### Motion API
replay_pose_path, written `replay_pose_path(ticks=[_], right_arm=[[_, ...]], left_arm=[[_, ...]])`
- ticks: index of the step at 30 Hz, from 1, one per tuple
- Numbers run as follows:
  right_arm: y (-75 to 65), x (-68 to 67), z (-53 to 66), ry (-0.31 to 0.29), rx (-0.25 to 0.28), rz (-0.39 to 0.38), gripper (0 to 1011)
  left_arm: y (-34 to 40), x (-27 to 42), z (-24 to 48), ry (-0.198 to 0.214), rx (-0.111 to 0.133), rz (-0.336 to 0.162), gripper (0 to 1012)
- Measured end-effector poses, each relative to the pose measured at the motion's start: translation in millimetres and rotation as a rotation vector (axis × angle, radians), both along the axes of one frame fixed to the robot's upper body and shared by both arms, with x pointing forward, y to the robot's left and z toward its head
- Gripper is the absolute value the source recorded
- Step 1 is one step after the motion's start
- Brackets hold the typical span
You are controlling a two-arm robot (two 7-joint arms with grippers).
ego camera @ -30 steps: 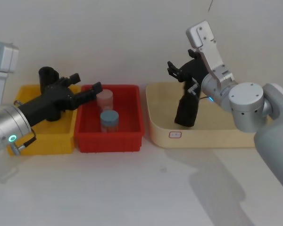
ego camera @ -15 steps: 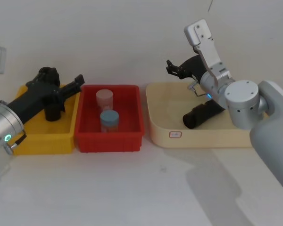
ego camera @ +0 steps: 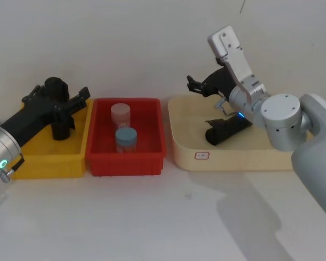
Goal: Pick up the garbage bag with the one hand and transfer it to the other hand.
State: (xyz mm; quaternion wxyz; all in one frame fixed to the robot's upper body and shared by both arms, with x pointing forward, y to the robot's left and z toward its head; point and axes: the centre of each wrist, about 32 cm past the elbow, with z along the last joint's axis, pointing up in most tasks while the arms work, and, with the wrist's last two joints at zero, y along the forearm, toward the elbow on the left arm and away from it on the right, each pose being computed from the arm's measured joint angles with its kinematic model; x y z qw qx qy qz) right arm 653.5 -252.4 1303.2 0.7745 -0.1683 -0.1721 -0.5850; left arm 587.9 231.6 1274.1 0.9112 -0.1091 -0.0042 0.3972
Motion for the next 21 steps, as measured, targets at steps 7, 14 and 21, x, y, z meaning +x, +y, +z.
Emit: replay_pose_path(ticks=[7,14,21], right_arm=[[0.7,-8.6,4.3,0.059,-0.028,0.087,1000],[4.2,-14.4,8.8,0.128,-0.042,0.159,1000],[15.0,-18.3,14.8,0.234,-0.035,0.227,999]], left_arm=[[1.1,-6.2,-4.5,0.000,-0.019,0.052,1001],[0.0,-11.0,-8.3,0.008,-0.040,0.106,1001],[-0.8,-14.0,-11.0,0.016,-0.054,0.141,1001]])
